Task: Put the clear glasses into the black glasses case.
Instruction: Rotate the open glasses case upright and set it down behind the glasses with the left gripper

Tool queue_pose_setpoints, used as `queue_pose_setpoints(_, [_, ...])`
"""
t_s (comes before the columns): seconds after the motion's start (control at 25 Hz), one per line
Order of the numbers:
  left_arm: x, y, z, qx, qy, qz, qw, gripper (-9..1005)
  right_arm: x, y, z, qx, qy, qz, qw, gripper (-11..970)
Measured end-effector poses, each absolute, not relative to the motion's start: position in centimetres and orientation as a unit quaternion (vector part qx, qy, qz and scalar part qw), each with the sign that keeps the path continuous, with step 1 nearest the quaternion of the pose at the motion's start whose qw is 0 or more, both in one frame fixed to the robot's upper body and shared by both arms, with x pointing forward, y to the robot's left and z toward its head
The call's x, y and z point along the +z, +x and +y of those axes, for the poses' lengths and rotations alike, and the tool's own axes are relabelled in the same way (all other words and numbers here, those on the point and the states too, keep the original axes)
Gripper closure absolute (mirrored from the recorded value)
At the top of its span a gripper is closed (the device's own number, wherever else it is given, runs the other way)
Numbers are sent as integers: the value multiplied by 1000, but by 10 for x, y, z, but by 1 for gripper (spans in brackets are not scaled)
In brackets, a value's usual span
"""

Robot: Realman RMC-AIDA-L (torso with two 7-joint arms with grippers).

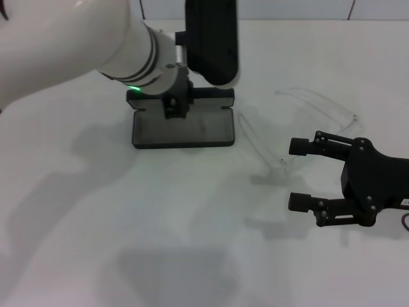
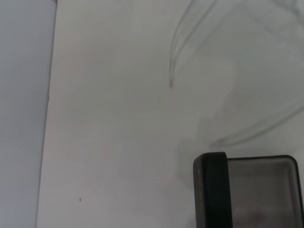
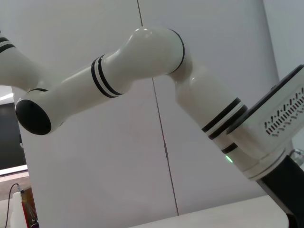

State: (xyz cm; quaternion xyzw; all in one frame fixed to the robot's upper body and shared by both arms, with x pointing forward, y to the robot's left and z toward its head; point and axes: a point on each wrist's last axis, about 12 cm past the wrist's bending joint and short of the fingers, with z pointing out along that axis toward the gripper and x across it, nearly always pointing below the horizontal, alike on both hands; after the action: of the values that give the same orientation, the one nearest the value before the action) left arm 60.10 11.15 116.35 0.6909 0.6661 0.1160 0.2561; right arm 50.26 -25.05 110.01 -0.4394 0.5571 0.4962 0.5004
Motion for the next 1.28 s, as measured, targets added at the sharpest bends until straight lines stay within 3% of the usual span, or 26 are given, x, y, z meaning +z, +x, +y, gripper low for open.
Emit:
queue_pose_setpoints(0.36, [1166, 599, 93, 114, 691, 665, 260, 769, 1102, 500, -253, 501, -436, 550, 506, 89])
queue_pose_setpoints(1.0, [1174, 600, 89, 102, 661, 686, 286, 756, 1102, 497, -257, 496, -432, 544, 521, 90])
queue_pose_setpoints(1.2, [1181, 596, 92, 59, 642, 699, 308, 549, 1101, 497, -257, 496, -430, 546, 521, 90])
queue_pose_setpoints(1.28, [1193, 595, 98, 6, 623, 705, 339, 532, 1101, 497, -259, 496, -427, 548, 522, 90])
